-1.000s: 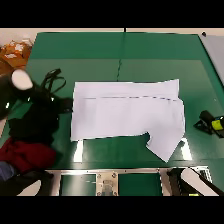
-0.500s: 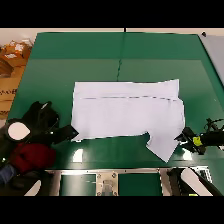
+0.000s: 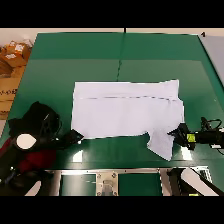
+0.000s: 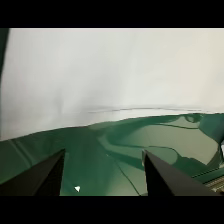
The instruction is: Fold the shirts.
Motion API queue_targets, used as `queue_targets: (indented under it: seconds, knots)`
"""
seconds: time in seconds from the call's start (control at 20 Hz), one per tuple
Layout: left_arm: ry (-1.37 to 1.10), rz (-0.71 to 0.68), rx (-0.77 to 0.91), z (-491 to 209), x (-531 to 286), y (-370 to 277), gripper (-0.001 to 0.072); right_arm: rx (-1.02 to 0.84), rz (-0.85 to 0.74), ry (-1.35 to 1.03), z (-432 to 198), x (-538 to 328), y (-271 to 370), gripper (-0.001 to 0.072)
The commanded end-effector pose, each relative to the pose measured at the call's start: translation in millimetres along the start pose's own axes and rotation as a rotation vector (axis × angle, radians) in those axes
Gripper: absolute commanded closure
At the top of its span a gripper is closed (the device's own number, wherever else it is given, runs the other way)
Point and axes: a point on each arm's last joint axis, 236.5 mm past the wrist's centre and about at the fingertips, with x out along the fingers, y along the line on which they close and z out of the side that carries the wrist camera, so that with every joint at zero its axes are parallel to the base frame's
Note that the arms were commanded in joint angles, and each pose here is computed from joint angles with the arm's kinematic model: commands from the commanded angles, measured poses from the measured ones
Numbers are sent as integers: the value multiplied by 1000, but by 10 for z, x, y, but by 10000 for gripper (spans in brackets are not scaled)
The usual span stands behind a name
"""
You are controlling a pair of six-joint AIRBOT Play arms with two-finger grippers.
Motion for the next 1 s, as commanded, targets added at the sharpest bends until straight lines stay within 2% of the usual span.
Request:
queue_targets:
  seconds: [0.0,0.15,0.25,0.6,0.75,0.85,0.9,0.95]
  knots:
    - [-36,-53,-25,-78,147,-192,166,-18,-1,-43,148,-56,34,344]
    - [-132,-49,-49,-1,238,-169,167,-22,-1,-59,194,-76,46,344]
    - [-146,-2,-80,7,257,-9,235,-20,0,-81,246,-80,50,344]
    - [-253,13,-108,262,254,63,235,-9,21,-118,333,-88,99,344]
    - [-235,45,-218,255,403,202,234,1,44,-119,336,-91,151,344]
    - [-232,40,-221,284,418,147,236,-1,43,-119,334,-90,150,344]
    - [-239,27,-205,324,402,75,325,-7,43,-118,333,-90,149,344]
    - [-249,20,-153,367,386,15,568,-7,43,-113,322,-89,151,344]
